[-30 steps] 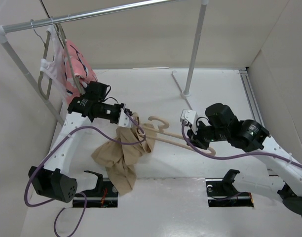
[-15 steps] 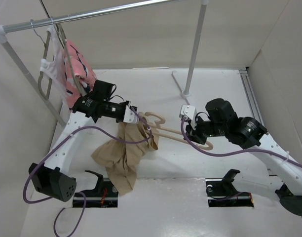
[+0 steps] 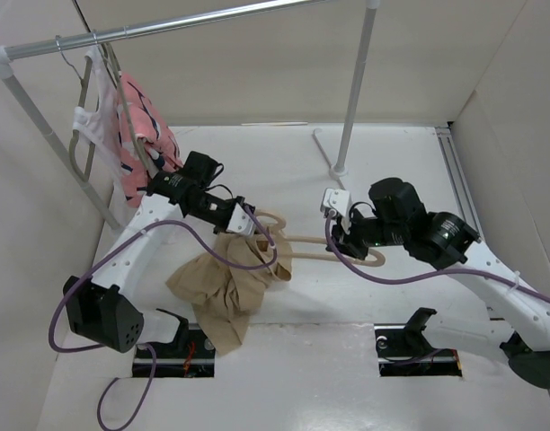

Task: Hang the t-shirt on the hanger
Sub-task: Place tshirt on hanger

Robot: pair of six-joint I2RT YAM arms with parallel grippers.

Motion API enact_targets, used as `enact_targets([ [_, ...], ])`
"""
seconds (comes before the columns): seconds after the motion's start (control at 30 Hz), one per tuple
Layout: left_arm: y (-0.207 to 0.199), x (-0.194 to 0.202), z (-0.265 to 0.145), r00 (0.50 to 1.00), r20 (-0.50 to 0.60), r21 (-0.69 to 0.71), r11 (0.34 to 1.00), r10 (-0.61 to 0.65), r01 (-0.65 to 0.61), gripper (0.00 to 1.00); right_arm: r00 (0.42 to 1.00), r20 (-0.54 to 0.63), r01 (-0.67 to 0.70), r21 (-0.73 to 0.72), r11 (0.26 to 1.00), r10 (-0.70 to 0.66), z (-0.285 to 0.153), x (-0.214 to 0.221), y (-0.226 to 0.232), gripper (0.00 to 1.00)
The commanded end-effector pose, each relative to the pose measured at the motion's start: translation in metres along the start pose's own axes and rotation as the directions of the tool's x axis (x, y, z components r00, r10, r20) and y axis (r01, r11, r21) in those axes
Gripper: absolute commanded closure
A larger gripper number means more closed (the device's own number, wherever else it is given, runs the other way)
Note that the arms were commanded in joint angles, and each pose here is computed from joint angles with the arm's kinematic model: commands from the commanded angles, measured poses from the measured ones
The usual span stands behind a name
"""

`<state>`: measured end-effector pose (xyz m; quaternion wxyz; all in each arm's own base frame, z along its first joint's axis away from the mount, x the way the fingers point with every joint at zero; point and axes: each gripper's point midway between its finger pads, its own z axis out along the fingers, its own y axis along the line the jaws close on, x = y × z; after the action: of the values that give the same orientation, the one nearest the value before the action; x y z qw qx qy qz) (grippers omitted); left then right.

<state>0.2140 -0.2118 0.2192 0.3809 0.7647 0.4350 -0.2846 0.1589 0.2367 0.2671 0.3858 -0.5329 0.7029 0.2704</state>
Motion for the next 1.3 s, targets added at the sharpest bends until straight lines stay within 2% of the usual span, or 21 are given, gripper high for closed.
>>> enact_targets([
  [0.0,-0.014,-0.014,-0.003,0.999,0.037,0.046,0.999,0.008,-0.010,0.85,0.997,0.074,0.027,0.022,0.999,-0.029,0.005,-0.019,-0.006,1.00],
  [0.07,-0.014,-0.009,-0.004,1.000,0.009,0.047,0.999,0.010,-0.010,0.89,0.999,0.046,0.017,0.038,0.999,-0.019,0.009,-0.008,-0.009,1.00],
  [0.1,-0.014,-0.009,-0.004,1.000,0.009,0.047,0.999,0.010,-0.010,1.00,0.999,0.031,0.012,0.043,0.999,-0.014,0.012,-0.003,-0.010,1.00],
  [0.17,-0.012,-0.011,-0.005,1.000,0.009,0.041,0.999,0.017,-0.017,1.00,1.000,-0.012,-0.011,0.048,0.999,0.012,0.018,0.015,-0.010,1.00],
  [0.27,-0.015,-0.007,-0.004,1.000,-0.002,0.048,0.999,0.000,0.000,1.00,1.000,-0.012,-0.026,0.087,0.996,0.027,0.020,0.023,-0.014,1.00],
  [0.5,-0.022,-0.002,0.002,1.000,0.018,0.064,0.998,-0.005,0.004,1.00,0.991,0.130,0.000,0.126,0.992,-0.016,0.008,-0.003,-0.020,1.00],
  [0.6,-0.016,0.007,0.011,0.993,0.025,0.034,0.993,-0.112,0.111,0.92,0.986,0.164,0.008,0.101,0.995,-0.025,0.007,-0.007,-0.012,1.00],
  [0.63,-0.002,0.006,0.011,0.996,0.032,-0.019,0.996,-0.085,0.085,0.90,0.983,0.178,0.019,0.086,0.996,-0.034,0.008,-0.011,-0.008,1.00],
  [0.7,0.009,0.007,0.009,0.988,0.025,-0.075,0.985,-0.153,0.155,0.85,0.983,0.183,0.018,0.067,0.998,-0.030,0.011,-0.011,-0.004,1.00],
  [0.73,0.024,0.009,0.007,0.991,0.016,-0.135,0.982,-0.133,0.134,0.81,0.982,0.187,0.027,0.045,0.999,-0.035,0.012,-0.012,0.002,1.00],
  [0.83,0.039,0.009,0.003,0.982,0.023,-0.222,0.957,-0.185,0.185,0.80,0.981,0.190,0.026,0.026,0.999,-0.030,0.013,-0.013,0.007,1.00],
  [0.87,0.046,0.008,-0.001,0.988,0.017,-0.262,0.953,-0.155,0.154,0.78,0.981,0.190,0.026,0.026,0.999,-0.030,0.013,-0.013,0.007,1.00],
  [1.13,0.038,0.014,0.001,0.994,0.000,-0.273,0.956,-0.109,0.105,0.66,0.981,0.190,0.034,-0.015,0.999,-0.030,0.014,-0.015,0.015,1.00],
  [1.27,0.038,0.011,-0.001,0.996,-0.003,-0.279,0.957,-0.090,0.086,0.66,0.983,0.182,0.035,-0.026,0.999,-0.030,0.015,-0.015,0.017,1.00],
])
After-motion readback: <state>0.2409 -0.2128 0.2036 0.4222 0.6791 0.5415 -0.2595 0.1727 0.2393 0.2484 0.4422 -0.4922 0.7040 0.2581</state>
